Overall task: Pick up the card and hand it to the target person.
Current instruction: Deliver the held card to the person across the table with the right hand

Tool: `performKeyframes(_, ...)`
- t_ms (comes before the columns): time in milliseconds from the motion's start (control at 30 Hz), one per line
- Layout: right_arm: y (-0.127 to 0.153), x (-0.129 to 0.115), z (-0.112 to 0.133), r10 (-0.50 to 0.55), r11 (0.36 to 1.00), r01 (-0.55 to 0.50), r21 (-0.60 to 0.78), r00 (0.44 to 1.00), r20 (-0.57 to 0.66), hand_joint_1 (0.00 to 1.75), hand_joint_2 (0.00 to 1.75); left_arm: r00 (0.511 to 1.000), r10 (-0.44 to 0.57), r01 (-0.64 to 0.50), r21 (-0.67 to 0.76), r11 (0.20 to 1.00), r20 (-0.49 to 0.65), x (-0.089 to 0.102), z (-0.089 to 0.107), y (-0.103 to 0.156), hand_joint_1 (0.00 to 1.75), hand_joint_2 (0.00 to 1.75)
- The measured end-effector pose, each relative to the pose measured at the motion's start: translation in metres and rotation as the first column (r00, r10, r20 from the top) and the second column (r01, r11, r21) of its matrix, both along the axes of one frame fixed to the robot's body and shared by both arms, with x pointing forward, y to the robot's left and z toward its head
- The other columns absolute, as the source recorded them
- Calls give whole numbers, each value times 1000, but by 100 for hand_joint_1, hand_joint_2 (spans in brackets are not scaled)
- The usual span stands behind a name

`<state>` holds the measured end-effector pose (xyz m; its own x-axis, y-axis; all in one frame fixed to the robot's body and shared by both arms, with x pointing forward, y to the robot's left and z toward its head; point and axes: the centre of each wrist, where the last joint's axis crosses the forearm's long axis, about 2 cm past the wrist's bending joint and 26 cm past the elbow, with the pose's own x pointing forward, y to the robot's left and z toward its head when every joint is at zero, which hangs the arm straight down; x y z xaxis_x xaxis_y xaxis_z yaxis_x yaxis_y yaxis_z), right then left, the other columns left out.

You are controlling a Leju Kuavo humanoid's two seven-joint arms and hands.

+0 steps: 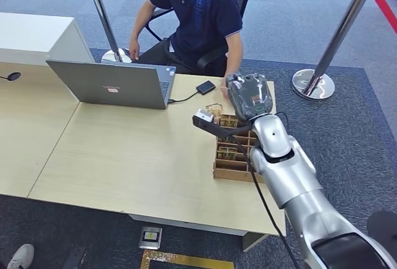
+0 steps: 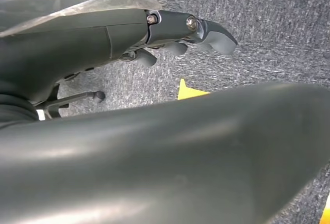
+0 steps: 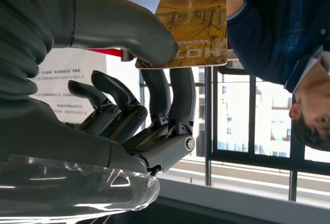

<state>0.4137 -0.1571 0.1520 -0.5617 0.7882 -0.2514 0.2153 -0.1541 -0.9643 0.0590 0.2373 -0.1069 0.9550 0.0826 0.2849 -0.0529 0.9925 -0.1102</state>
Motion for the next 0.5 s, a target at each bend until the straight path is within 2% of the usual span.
performKeyframes(500, -1, -5, -14, -19, 1000, 19, -3, 999, -34, 175, 175, 1000, -9, 9, 4, 1000, 8, 4, 1, 1, 0, 0)
